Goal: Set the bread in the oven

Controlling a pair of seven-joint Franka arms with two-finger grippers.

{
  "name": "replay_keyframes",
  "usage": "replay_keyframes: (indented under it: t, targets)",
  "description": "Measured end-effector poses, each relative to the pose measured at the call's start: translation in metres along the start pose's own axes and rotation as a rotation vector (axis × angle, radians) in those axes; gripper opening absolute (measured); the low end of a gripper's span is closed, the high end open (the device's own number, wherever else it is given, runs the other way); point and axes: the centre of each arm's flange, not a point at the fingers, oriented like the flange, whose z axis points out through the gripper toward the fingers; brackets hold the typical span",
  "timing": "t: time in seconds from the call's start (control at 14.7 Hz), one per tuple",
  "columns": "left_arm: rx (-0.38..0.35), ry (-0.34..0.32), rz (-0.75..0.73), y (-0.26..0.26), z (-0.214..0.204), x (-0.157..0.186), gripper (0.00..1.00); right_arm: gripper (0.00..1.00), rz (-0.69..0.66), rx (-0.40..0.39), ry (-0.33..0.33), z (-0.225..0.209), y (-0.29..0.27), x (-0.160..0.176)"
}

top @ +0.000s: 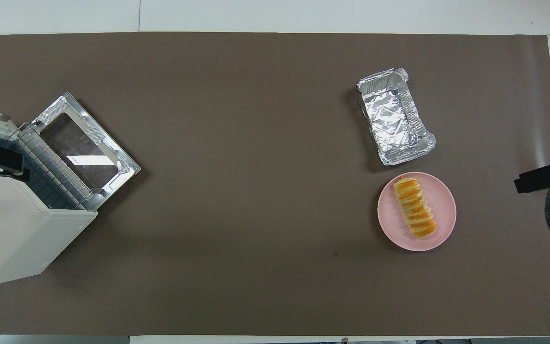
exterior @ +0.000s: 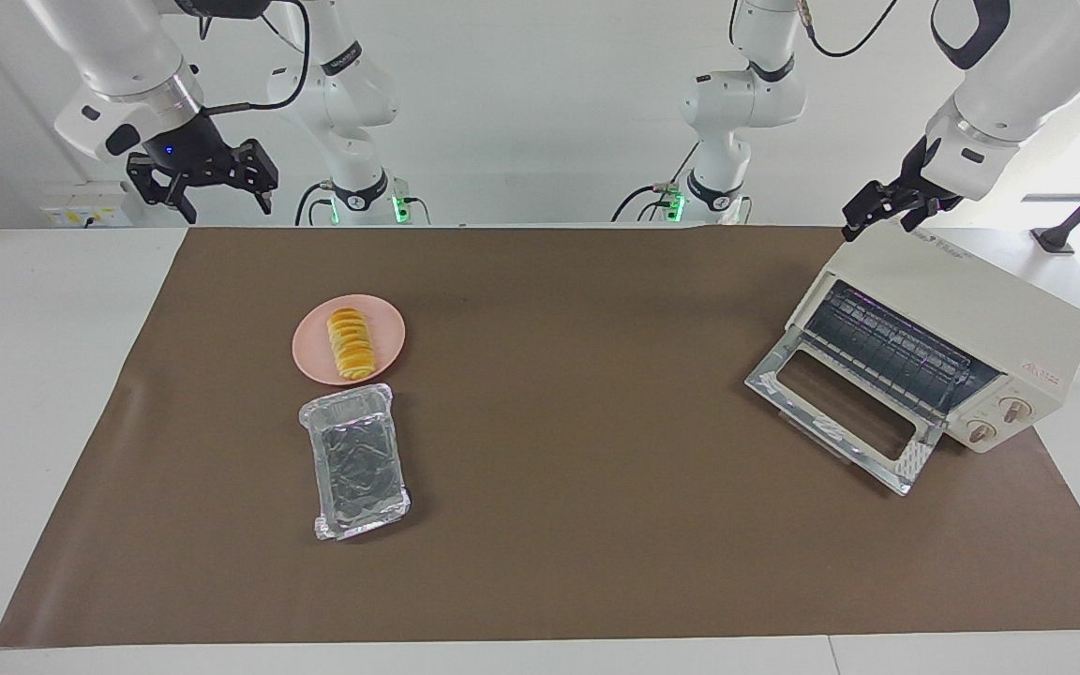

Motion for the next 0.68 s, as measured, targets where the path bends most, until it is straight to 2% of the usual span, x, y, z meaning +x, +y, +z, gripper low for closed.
replay_keyframes:
  t: [0.68]
  targets:
    - [0.0,0.0,0.0,0.0,0.0,0.0,1.0,1.0,-0.034,-0.003,-0.005,0.008,-0.017,0.005]
